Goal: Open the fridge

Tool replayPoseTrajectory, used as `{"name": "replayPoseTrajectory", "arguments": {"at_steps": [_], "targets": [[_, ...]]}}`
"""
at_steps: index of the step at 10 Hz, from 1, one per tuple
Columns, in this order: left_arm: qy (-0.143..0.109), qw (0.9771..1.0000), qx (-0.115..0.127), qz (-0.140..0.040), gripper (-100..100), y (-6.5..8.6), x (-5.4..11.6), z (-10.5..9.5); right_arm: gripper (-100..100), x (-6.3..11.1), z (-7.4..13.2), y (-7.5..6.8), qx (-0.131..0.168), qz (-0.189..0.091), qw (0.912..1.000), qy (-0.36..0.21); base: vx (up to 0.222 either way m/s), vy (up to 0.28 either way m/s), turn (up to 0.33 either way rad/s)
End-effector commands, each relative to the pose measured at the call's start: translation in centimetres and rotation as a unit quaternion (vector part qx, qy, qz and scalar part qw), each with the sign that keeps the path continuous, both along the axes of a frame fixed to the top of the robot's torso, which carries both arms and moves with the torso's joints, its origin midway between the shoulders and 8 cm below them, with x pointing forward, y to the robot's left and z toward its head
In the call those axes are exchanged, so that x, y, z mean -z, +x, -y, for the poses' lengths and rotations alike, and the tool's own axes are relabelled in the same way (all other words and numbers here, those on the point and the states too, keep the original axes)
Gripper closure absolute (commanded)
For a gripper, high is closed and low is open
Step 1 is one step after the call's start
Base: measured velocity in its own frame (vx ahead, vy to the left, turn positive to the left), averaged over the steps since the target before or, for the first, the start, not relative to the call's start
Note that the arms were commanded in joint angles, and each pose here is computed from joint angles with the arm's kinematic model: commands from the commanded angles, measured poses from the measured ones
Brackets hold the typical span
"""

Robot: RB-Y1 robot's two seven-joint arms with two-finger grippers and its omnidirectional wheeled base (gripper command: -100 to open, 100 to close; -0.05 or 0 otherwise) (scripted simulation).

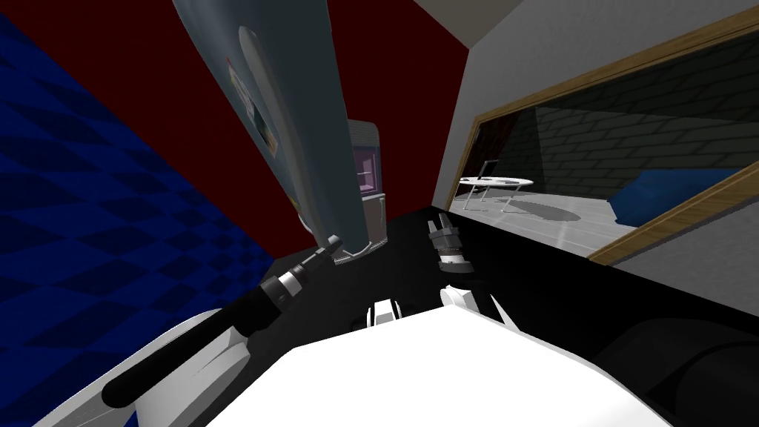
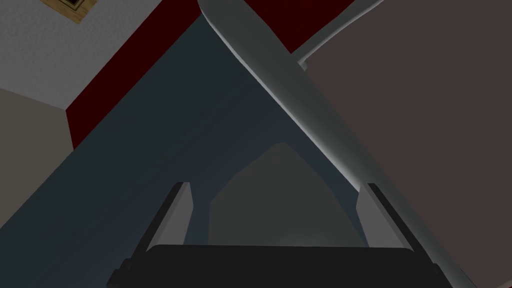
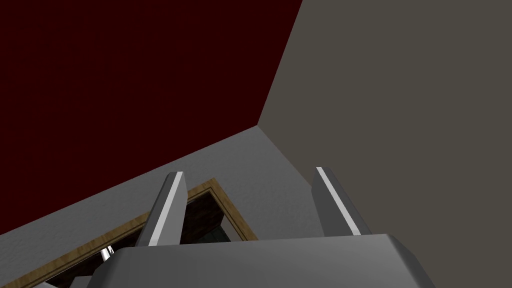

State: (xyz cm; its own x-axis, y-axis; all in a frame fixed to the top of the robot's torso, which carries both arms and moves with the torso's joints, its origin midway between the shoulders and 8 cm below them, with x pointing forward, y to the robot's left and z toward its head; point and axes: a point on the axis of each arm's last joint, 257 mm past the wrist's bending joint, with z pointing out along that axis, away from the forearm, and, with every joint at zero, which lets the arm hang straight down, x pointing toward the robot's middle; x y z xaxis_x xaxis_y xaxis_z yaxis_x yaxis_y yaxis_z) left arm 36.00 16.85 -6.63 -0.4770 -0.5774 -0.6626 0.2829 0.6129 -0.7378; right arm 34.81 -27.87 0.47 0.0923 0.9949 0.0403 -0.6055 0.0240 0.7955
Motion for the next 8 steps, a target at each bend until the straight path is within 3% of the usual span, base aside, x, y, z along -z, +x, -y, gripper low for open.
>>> {"name": "replayPoseTrajectory", "arguments": {"at_steps": [1, 8], "targets": [[0.000, 0.9999, 0.010, 0.014, -100, 0.47, -2.69, 0.07, 0, 0.00, 0.00, 0.00, 0.000, 0.000, 1.0000, 0.000, -0.017, -0.041, 0.027], [0.001, 0.9998, 0.012, 0.014, -100, 0.58, -3.31, 0.04, 0, 0.00, 0.00, 0.00, 0.000, 0.000, 1.0000, 0.000, -0.006, -0.008, 0.010]]}}
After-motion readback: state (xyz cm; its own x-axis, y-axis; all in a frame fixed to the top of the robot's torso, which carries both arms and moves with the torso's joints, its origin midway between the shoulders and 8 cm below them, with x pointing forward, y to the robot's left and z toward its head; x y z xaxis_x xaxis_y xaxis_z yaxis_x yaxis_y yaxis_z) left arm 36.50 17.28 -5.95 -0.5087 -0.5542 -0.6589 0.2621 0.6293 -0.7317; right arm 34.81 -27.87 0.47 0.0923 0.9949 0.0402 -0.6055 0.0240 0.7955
